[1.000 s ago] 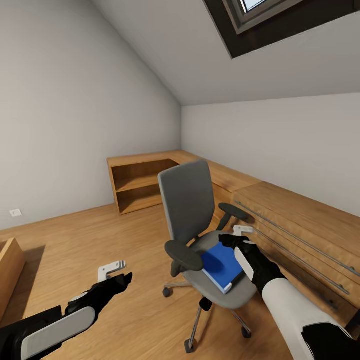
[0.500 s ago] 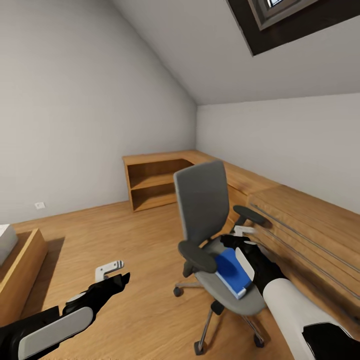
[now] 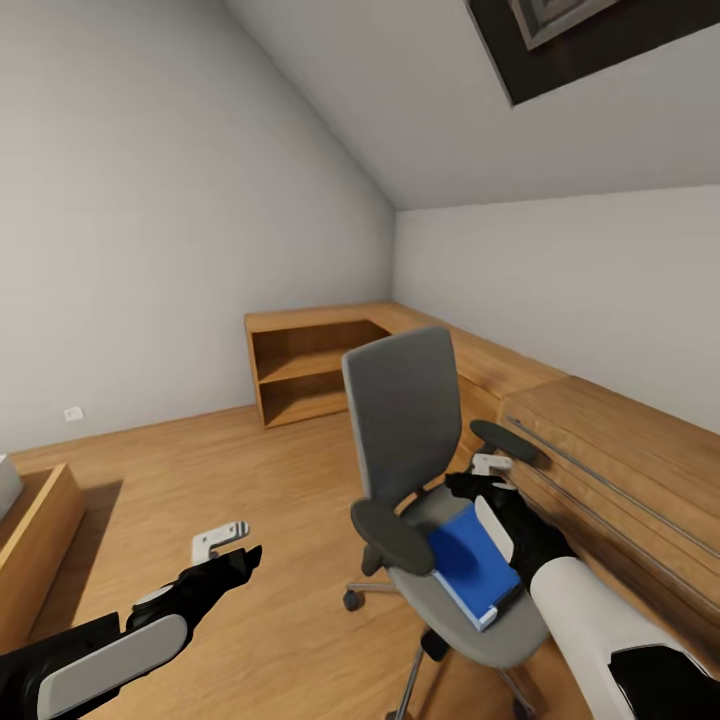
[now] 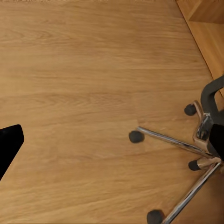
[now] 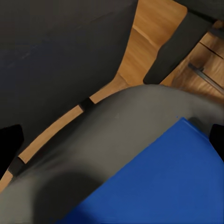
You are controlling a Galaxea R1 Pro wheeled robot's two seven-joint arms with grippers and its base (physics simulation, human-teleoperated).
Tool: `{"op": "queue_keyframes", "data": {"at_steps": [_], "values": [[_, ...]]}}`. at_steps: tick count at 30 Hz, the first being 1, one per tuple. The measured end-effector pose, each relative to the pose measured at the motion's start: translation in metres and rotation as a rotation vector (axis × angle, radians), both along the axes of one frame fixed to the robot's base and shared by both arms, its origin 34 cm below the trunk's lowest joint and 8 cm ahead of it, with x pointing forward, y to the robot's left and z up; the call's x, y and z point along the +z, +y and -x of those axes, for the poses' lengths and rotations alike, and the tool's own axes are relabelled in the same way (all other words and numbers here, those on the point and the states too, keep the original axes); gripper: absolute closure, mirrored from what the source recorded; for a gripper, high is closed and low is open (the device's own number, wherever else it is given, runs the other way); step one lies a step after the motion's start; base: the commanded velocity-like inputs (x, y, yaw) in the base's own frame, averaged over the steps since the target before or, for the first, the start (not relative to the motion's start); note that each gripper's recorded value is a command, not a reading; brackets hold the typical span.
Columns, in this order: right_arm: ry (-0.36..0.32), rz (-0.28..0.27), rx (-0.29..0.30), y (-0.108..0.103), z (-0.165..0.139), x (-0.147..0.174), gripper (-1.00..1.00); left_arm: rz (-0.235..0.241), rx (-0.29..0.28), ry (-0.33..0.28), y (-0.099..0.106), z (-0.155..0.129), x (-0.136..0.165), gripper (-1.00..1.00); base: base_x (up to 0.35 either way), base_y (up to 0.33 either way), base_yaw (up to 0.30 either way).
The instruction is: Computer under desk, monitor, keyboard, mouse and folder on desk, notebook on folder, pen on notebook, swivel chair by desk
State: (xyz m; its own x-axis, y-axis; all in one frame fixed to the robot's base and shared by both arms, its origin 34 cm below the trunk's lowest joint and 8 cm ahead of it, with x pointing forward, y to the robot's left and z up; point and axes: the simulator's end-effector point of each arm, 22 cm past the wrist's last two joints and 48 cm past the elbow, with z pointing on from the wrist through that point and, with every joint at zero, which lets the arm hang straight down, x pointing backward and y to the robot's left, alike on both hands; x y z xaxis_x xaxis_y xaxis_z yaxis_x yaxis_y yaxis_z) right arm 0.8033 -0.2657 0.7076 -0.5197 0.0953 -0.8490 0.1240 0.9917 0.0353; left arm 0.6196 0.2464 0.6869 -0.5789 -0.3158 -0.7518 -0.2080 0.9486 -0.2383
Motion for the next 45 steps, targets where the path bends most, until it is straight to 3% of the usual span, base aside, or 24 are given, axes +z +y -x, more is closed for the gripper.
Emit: {"op": "queue_keyframes", "data": {"at_steps": [16,45], "values": [[0.036,0.0,0.004,0.001,0.005,-0.013,-1.0,0.027,0.012,-0.027,-0.001,-0.006,0.008,-1.0,0.027,0.0,0.0],[0.058,0.002,0.001,0.0,0.019,-0.077,-1.0,0.03,0.015,-0.03,-0.001,0.004,-0.05,-1.0,0.0,0.0,0.0]]}}
